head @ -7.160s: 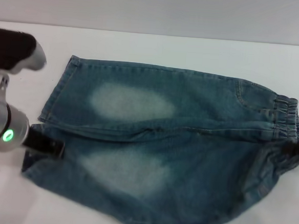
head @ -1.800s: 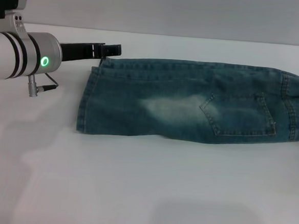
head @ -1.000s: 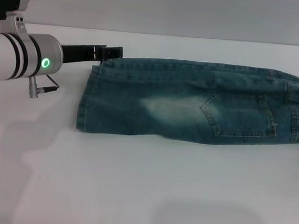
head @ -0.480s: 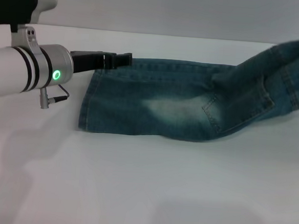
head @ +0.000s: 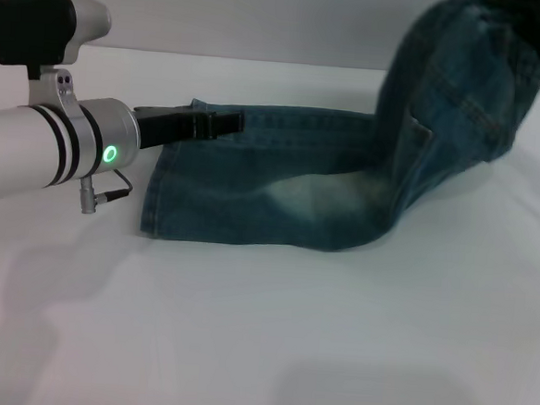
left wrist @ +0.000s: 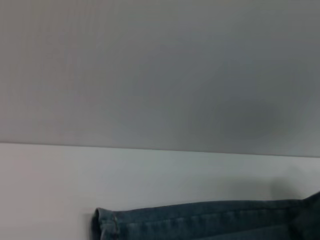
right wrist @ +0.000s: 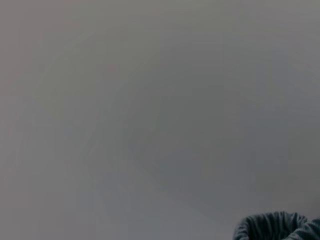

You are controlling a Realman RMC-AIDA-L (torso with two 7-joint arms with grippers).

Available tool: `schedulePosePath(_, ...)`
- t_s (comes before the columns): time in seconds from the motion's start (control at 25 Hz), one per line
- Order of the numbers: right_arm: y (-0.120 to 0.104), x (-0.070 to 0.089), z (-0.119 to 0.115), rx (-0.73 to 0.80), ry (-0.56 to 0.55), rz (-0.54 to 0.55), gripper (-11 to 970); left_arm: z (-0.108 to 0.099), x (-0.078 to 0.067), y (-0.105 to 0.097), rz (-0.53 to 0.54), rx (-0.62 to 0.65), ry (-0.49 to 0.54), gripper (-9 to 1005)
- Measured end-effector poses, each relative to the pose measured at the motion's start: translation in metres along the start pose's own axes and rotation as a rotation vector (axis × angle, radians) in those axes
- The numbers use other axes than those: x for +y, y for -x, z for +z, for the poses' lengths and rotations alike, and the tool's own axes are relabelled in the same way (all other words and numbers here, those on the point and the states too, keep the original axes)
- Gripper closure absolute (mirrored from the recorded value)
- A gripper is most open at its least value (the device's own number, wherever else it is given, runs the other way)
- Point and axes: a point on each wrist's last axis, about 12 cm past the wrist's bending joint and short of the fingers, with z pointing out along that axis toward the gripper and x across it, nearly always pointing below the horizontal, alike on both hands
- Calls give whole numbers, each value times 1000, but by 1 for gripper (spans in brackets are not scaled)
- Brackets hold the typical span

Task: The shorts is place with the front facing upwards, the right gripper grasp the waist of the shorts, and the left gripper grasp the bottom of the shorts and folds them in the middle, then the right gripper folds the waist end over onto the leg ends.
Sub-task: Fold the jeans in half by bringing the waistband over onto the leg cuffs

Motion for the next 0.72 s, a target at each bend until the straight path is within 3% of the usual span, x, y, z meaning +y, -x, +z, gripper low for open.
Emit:
schedulePosePath(0.36, -5, 43, 60, 99, 67, -75, 856, 2, -1, -6, -9, -1, 0, 160)
schedulePosePath(0.72, -23, 63, 94, 183, 77, -110, 858, -16, 22, -8, -59, -96, 76, 159)
